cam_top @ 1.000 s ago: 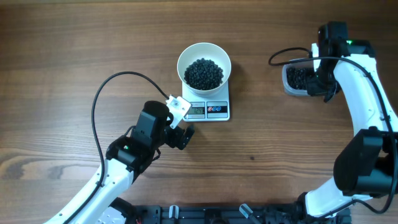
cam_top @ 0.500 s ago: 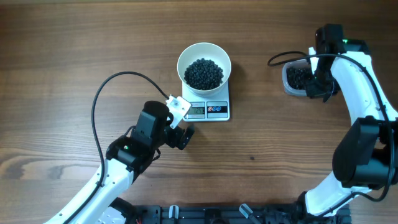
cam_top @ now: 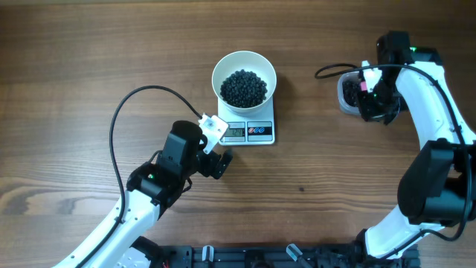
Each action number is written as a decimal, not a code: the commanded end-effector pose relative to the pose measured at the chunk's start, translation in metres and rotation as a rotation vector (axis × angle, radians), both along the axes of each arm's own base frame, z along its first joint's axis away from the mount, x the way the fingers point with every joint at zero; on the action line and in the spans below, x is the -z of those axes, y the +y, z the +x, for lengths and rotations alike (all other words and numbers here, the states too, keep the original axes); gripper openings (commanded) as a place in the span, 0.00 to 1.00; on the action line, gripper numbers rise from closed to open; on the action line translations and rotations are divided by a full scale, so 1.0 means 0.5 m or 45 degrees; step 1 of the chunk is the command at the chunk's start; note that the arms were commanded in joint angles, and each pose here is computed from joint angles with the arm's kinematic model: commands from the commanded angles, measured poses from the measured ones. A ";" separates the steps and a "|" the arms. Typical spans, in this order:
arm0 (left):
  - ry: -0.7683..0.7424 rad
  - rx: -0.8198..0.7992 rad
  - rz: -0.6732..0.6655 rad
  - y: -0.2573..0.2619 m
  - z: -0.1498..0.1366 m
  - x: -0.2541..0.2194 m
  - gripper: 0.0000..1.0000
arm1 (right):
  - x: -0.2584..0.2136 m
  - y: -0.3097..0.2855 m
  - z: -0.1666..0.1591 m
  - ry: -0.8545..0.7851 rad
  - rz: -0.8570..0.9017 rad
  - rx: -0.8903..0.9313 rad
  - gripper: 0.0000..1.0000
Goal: Scoop item into bowl and weigh 150g on scale
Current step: 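Move the scoop back to the tub and scoop black beans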
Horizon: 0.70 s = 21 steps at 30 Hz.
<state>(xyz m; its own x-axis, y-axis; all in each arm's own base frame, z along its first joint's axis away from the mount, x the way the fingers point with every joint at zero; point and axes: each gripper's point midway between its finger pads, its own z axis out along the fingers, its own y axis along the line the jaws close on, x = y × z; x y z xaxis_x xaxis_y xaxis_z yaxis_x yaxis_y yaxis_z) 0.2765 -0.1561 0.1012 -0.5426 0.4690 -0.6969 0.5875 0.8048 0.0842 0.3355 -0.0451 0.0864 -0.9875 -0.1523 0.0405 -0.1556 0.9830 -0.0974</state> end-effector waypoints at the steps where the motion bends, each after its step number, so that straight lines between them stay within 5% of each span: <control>1: -0.001 -0.013 0.011 0.008 0.002 0.003 1.00 | 0.021 0.041 -0.007 0.044 0.163 -0.024 0.04; 21: -0.001 -0.013 0.011 0.008 0.002 0.003 1.00 | 0.008 0.082 -0.032 0.090 0.442 0.067 0.04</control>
<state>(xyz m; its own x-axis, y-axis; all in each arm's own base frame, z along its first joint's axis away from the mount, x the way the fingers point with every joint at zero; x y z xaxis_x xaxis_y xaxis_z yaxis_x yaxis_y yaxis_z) 0.2765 -0.1561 0.1012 -0.5426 0.4690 -0.6969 0.5875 0.8048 0.0842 0.3272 -0.0114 0.0878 -0.9915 -0.1268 0.0279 -0.1210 0.9803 0.1563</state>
